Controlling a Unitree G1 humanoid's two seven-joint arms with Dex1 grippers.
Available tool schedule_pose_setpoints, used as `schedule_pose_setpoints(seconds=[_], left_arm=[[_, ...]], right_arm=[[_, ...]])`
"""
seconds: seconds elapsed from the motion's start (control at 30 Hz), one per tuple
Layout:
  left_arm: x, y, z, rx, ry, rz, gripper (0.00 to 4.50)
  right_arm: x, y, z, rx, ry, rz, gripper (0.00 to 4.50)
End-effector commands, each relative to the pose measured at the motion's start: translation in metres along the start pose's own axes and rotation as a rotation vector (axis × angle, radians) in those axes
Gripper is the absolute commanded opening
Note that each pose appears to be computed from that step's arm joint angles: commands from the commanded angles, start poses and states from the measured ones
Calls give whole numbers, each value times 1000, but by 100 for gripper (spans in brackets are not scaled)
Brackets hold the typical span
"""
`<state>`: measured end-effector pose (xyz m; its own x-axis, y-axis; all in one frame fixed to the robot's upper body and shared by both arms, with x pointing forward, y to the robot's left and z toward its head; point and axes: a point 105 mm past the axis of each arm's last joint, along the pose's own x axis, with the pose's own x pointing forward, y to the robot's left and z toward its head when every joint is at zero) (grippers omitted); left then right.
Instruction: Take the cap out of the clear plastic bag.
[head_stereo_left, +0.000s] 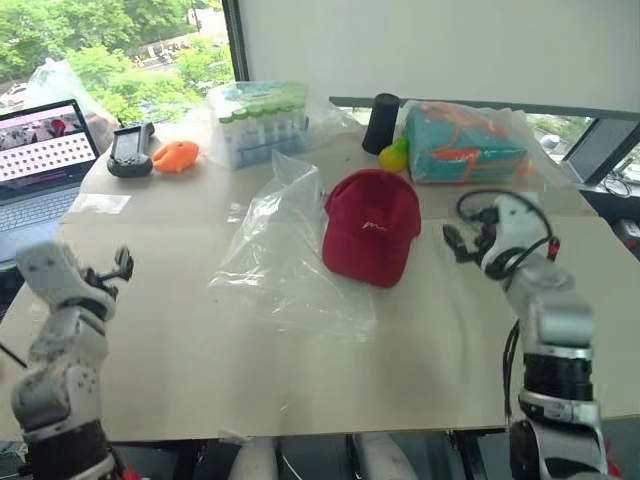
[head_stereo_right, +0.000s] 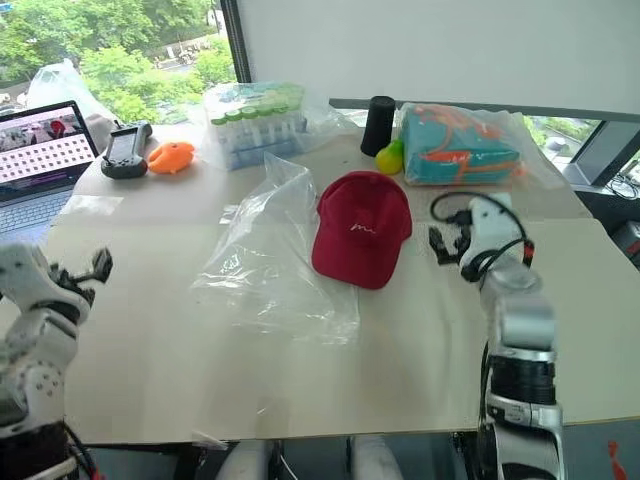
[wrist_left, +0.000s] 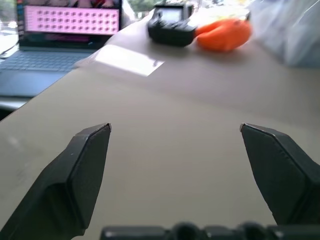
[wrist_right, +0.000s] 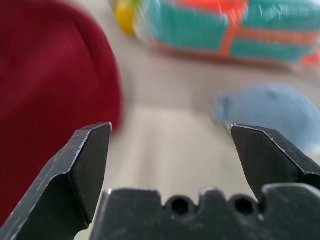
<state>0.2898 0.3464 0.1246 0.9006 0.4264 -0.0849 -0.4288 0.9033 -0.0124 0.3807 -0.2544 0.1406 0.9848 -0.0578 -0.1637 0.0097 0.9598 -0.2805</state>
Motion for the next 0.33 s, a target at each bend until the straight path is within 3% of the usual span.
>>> schedule_pose_setpoints(seconds=[0.03,0.33], left_arm=[[-5,-5,6,26,-72,-17,445],[-11,1,-4,-27,-90,44,445]], right_arm=[[0,-15,14,-93,-79,-62,450],[2,-21,-5,-79,-68,-57,450]])
